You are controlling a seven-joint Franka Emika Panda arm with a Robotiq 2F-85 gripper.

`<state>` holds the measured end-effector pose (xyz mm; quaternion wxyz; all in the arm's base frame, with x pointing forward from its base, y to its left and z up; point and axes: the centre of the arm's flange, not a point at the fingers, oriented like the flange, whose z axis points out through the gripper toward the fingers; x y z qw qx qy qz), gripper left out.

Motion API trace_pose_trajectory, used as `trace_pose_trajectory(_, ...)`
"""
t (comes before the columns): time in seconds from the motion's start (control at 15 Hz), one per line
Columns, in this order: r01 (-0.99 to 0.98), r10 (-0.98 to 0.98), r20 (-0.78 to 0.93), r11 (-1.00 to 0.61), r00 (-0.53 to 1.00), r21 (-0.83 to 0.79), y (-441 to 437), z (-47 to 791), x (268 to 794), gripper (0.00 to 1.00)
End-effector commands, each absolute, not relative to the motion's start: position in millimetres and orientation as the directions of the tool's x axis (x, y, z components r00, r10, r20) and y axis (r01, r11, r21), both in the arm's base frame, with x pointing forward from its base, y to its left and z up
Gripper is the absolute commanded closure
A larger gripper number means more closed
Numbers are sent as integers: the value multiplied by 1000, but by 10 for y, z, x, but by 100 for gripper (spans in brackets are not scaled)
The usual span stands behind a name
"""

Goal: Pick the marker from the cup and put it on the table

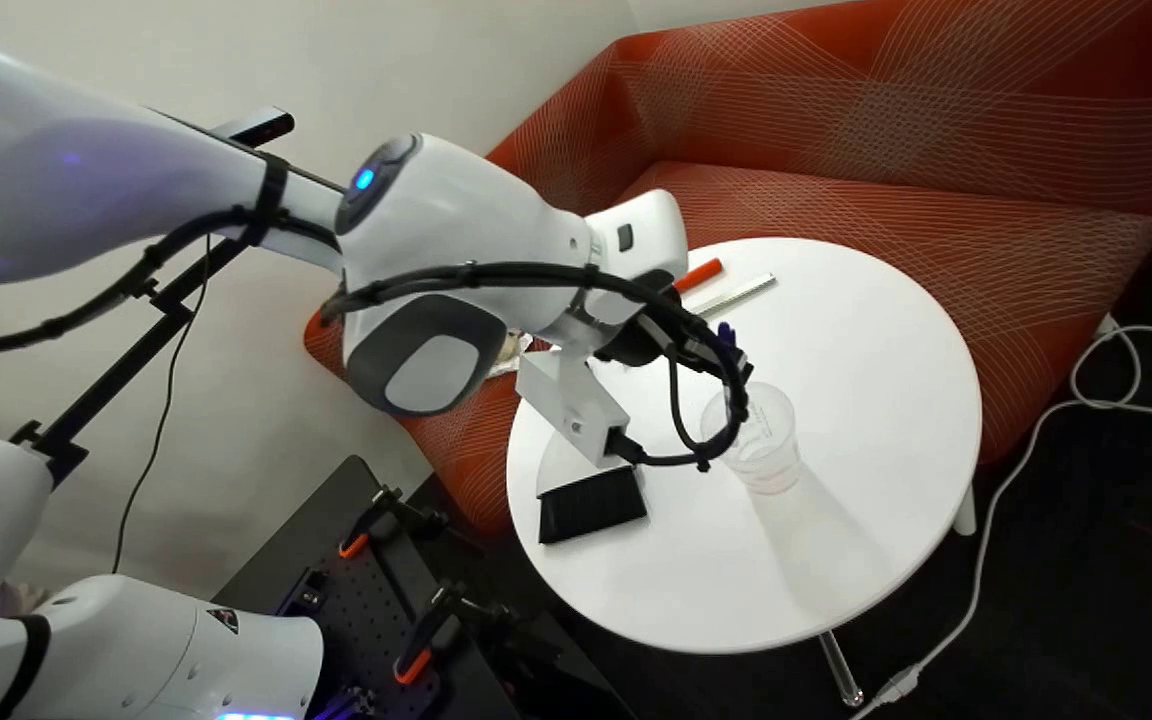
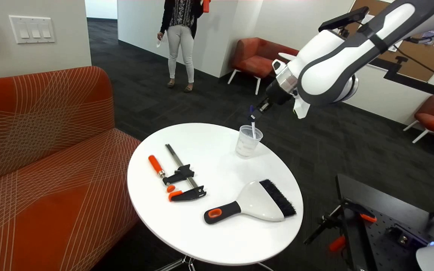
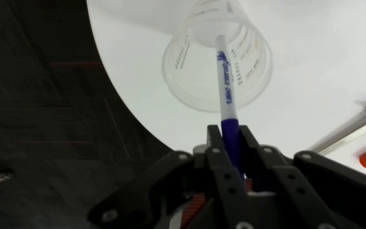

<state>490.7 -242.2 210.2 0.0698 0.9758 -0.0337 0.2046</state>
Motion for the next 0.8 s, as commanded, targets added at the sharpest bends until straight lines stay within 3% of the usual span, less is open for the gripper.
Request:
trace_pose_trajectory(0.0,-72,4,485,-988,875,139,-2211,2626,4659,96)
trace_pose_trajectory(0.27,-17,31,486,-995,874,94,-1948,2872,4888,96)
trace_pose_trajectory(0.73,78,83,301,-997,950,28,-1653,2612,5535,96)
